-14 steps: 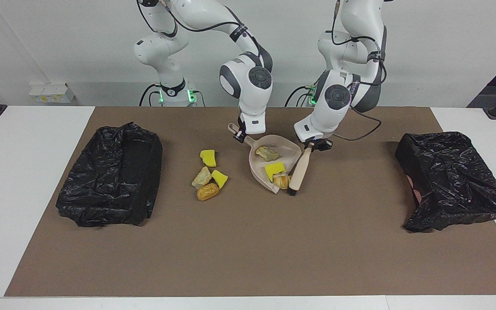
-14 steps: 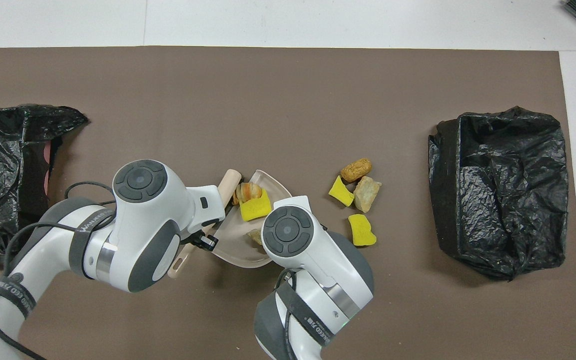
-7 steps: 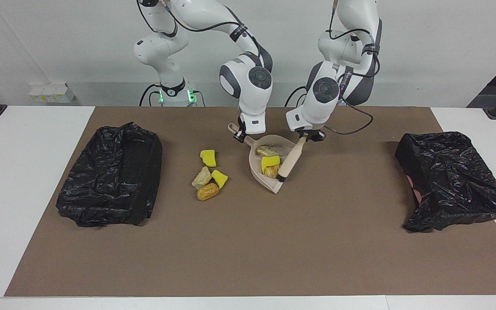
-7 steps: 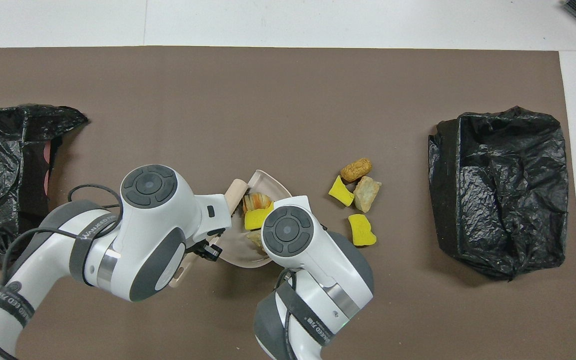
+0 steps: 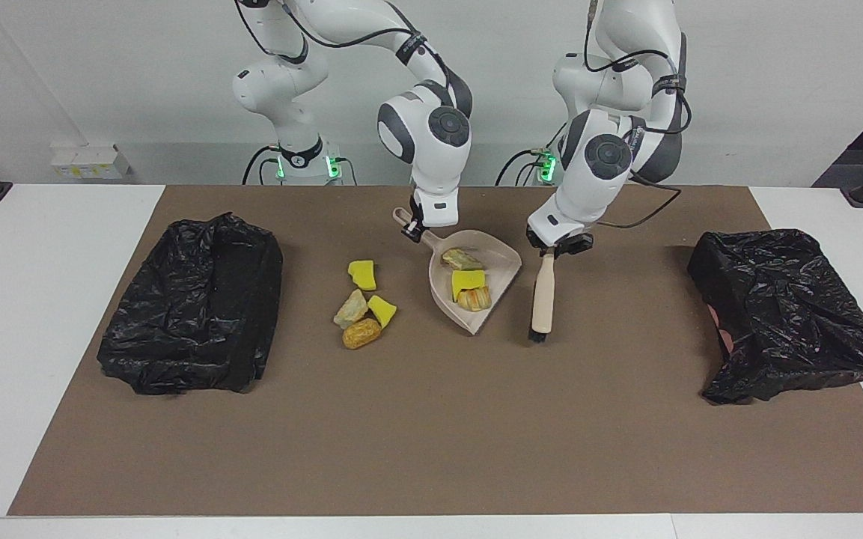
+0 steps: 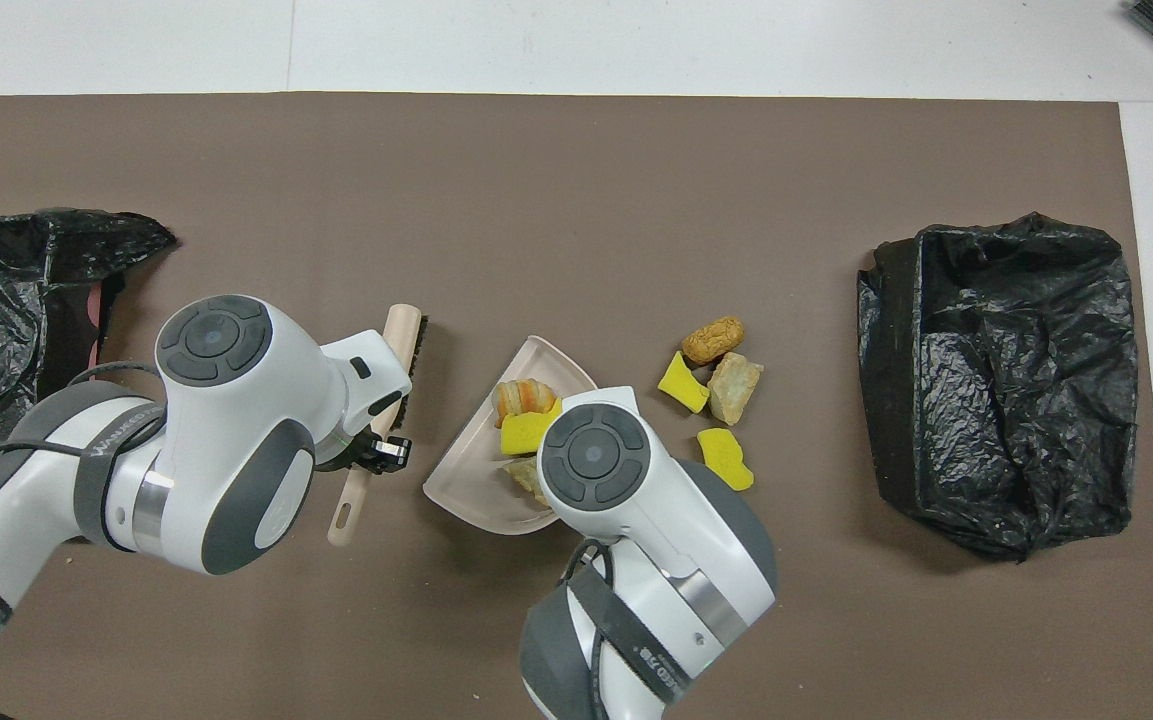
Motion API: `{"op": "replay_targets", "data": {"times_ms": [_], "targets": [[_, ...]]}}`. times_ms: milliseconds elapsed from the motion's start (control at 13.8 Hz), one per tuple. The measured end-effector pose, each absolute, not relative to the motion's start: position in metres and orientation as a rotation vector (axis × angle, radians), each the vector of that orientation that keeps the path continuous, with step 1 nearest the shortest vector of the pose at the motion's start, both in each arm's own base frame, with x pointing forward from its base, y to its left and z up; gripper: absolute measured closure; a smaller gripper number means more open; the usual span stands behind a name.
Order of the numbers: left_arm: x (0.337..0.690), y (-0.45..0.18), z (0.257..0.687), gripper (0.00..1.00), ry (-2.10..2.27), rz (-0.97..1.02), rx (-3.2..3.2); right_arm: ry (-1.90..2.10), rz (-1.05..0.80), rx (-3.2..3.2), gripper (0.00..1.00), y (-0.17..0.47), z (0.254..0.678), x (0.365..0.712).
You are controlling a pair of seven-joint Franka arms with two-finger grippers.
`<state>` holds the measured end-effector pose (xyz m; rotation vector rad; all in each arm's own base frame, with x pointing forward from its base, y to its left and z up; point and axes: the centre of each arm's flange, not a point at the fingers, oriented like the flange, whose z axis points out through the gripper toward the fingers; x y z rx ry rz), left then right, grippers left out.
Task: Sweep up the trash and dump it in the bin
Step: 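Carry the dustpan to the nearer black bag and tip it with the right gripper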
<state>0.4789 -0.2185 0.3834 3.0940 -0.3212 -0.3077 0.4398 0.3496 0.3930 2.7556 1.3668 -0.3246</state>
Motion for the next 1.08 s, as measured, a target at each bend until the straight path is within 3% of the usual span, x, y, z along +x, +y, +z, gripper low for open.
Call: {"op": "replay_targets", "data": {"times_ms": [289,506,796,1085], "targets": [[0.477,-0.228,0.386,0.74,-0.035,-0.265,3.145,1.263,-0.264,2.803,0.69,0.294,0.464,0.450],[0.457,-0.258,0.386,0.74,0.099,-0.228,3.153,1.193,-0.263,2.811,0.69,0.230,0.511,0.456],[0.394,-0.312,0.382,0.74,0.170,-0.200,3.155,1.215,-0.290,2.790,0.69,0.078,0.558,0.471],[0.348,-0.347,0.364,0.74,0.146,-0.202,3.093,1.361,-0.301,2.694,0.69,-0.098,0.564,0.474]]}}
